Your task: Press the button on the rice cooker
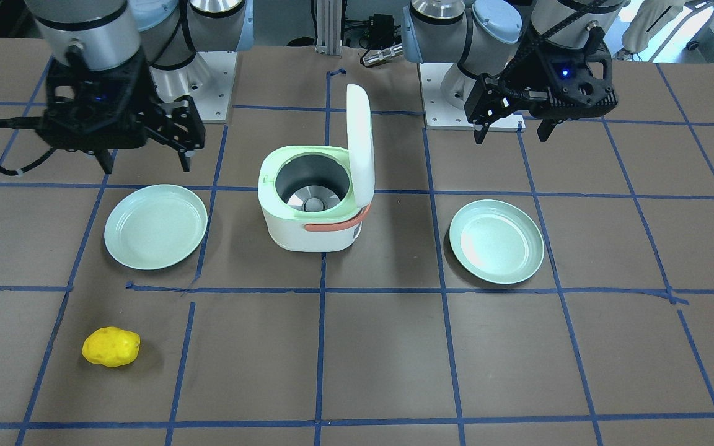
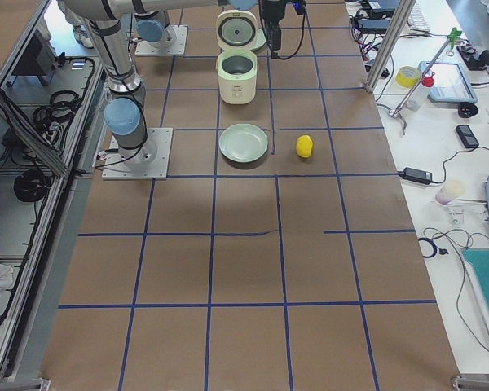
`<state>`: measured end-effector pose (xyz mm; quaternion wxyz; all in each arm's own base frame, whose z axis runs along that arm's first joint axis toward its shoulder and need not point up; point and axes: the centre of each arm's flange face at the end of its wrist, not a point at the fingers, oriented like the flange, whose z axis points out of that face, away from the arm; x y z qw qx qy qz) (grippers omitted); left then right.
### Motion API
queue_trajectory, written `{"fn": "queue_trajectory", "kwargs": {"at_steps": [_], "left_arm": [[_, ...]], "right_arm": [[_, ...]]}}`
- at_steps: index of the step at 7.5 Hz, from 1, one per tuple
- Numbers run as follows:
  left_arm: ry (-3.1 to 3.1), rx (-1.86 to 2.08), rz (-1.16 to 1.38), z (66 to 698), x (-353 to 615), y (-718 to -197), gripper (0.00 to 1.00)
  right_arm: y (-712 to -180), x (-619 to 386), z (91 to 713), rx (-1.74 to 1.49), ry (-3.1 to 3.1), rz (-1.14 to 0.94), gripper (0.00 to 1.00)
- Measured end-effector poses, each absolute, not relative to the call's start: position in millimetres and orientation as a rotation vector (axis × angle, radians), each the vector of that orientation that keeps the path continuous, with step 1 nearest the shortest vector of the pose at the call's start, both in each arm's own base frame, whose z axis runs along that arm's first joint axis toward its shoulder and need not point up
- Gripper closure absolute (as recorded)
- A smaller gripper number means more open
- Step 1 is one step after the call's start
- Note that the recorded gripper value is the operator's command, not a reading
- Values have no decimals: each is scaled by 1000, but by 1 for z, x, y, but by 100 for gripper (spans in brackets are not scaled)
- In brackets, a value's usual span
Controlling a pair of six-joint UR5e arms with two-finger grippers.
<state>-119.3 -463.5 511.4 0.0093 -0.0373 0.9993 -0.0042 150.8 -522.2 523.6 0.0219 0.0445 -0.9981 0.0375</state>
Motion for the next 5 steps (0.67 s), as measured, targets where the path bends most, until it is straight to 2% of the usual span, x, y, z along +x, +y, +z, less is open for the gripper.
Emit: {"fn": "queue_trajectory", "kwargs": {"at_steps": [5], "left_arm": [[3121,-116,-13,511,-119,-463,0]], "right_arm": [[-531,113,540,86,-3123,156,0]]}}
